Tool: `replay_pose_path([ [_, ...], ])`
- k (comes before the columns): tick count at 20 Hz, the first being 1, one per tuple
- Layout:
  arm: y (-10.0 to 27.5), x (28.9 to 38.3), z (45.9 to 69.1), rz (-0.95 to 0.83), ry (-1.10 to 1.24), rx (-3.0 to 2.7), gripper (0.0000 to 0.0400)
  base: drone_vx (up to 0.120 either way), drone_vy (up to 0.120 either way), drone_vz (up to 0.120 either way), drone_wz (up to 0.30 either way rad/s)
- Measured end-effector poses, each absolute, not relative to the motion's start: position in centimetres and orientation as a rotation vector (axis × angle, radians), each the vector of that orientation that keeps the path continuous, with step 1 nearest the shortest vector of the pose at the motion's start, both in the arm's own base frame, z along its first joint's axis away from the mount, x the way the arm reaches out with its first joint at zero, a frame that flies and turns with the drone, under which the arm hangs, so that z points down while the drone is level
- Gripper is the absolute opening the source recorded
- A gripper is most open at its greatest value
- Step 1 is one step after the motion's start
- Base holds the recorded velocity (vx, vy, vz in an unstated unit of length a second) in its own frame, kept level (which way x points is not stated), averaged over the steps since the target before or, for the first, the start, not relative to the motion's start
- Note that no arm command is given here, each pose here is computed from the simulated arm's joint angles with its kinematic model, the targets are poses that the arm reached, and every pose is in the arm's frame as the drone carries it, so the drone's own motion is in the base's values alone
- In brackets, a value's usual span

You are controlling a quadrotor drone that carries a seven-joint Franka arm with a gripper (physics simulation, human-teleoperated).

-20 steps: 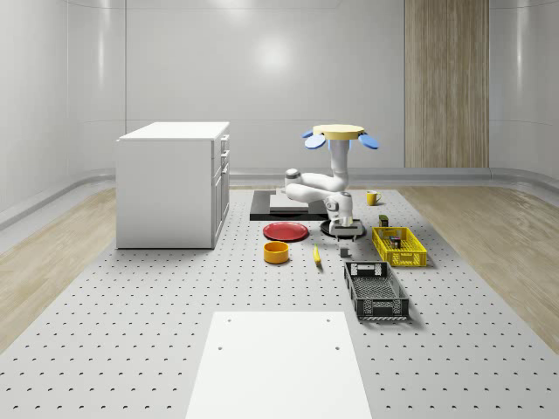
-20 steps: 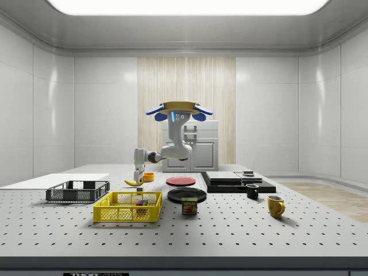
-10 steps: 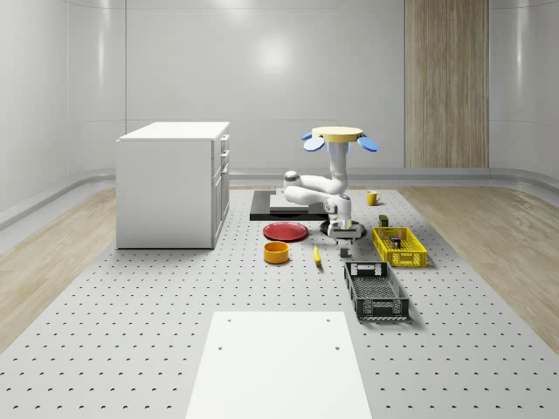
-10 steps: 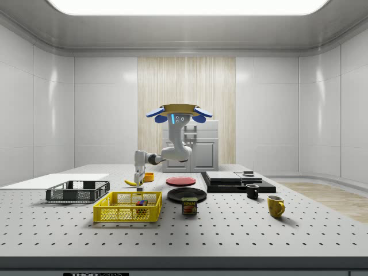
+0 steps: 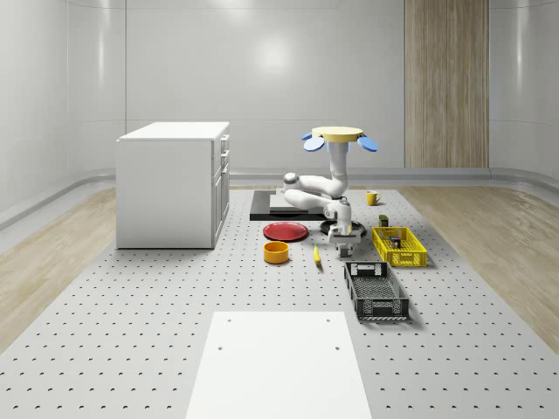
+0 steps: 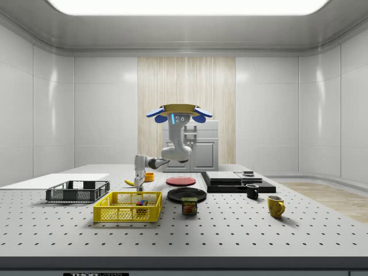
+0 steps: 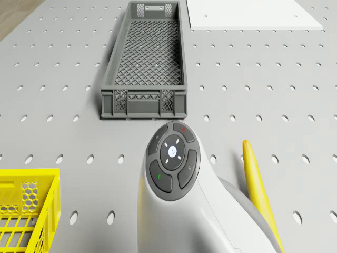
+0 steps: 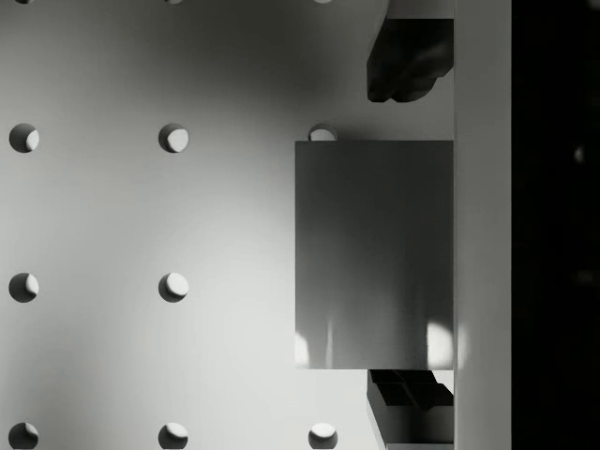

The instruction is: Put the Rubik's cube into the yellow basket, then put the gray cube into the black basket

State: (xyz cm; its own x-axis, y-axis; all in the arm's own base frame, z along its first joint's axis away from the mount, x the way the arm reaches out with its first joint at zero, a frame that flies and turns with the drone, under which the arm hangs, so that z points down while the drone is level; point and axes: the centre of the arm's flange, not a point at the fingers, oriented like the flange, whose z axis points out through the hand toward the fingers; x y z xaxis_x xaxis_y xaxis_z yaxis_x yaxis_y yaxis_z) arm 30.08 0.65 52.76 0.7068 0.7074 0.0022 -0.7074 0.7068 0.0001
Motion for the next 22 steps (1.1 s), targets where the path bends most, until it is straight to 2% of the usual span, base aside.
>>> replay_pose_path([
  [12, 0.99, 30.08, 53.8, 0.786, -0.002, 0.001, 0.04, 0.0, 0.0, 0.0, 0.0],
  [14, 0.99, 30.08, 53.82, 0.786, -0.002, 0.001, 0.0341, 0.0, 0.0, 0.0, 0.0],
  [16, 1.0, 30.08, 53.84, 0.786, -0.002, 0.001, 0.0305, 0.0, 0.0, 0.0, 0.0],
  [22, 1.01, 30.08, 53.86, 0.786, -0.002, 0.001, 0.0262, 0.0, 0.0, 0.0, 0.0],
])
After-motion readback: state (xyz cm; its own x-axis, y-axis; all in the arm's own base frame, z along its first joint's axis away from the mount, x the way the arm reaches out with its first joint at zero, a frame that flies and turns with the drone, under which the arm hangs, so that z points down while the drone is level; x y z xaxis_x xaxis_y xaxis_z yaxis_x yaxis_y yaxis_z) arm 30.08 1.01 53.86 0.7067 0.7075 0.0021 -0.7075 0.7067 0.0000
